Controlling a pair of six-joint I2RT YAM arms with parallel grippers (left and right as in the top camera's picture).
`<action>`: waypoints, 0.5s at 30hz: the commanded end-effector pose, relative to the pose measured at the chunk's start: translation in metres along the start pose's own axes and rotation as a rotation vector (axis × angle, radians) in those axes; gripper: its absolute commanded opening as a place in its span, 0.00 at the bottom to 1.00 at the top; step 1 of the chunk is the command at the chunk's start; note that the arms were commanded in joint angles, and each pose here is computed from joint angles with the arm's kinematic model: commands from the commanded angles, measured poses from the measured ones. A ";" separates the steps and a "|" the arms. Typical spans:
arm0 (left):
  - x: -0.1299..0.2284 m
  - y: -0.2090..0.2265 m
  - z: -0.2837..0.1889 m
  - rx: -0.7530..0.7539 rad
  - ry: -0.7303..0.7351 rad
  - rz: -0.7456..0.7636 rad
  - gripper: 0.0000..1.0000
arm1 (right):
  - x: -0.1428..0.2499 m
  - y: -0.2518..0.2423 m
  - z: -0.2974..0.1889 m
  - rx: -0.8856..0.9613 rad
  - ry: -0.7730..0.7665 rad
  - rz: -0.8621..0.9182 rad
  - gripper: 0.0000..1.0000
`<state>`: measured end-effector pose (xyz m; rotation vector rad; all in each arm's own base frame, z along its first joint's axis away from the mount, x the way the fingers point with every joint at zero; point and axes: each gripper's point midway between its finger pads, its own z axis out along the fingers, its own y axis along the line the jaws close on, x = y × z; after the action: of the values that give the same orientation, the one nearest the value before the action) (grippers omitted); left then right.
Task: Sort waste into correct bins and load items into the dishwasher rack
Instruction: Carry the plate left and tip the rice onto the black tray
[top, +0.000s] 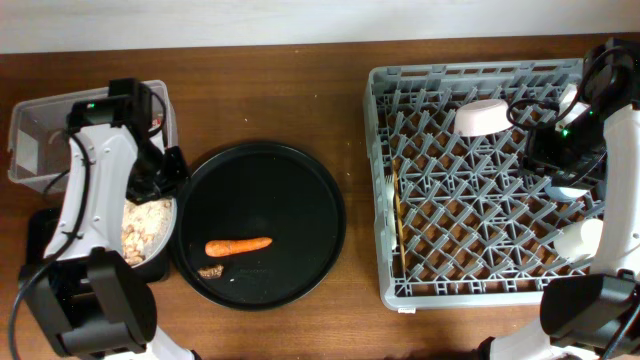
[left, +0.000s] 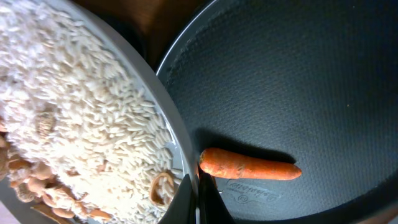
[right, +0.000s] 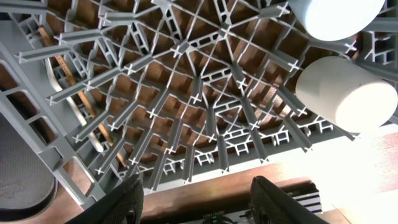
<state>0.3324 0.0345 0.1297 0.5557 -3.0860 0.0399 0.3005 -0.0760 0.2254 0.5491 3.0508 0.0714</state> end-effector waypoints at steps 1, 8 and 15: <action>0.006 0.000 0.004 0.108 0.014 0.026 0.00 | 0.001 0.001 0.001 -0.005 0.010 0.000 0.58; 0.003 0.008 0.015 0.176 0.014 0.026 0.00 | 0.001 0.001 0.001 -0.005 0.010 0.000 0.58; 0.001 -0.001 0.007 0.343 0.003 0.066 0.00 | 0.001 0.001 0.001 -0.005 0.010 0.000 0.58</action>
<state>0.3292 0.0404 0.1093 0.5278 -3.0701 0.4021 0.3004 -0.0759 0.2254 0.5486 3.0513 0.0714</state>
